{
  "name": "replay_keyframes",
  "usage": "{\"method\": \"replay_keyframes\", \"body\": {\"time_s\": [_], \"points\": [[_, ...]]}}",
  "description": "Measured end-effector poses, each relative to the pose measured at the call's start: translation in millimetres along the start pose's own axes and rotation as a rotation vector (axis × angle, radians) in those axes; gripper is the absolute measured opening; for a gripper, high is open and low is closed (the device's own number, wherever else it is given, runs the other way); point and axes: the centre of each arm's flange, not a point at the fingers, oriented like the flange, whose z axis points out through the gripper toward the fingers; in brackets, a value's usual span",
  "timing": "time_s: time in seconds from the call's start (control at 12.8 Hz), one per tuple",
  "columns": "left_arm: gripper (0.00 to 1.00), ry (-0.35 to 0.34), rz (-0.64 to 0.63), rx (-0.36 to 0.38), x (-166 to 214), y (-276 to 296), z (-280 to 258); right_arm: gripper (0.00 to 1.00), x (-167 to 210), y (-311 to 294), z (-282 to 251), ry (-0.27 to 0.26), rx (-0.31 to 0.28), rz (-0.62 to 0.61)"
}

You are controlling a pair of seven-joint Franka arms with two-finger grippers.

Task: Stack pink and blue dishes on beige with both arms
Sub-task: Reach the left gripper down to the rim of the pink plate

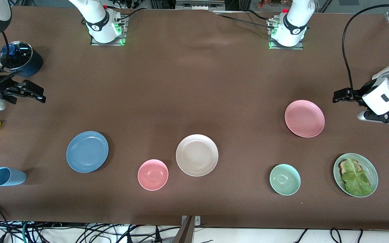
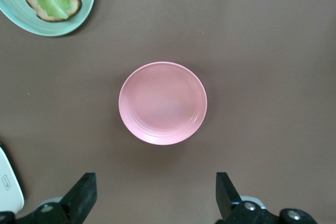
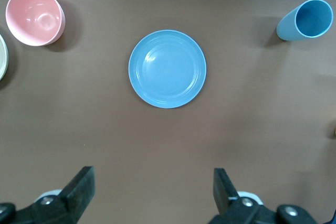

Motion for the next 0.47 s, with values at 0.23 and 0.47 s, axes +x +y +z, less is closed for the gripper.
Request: {"method": "replay_keyframes", "body": {"time_s": [0.23,0.47], "points": [[1.00,-0.075,-0.015,-0.019,26,-13,51,1.00,1,0,-1,0.007,0.000,0.001],[1.00,-0.066,-0.079,-0.043,49,-61,99,1.00,1,1,-1,0.012,-0.001,0.001]]}}
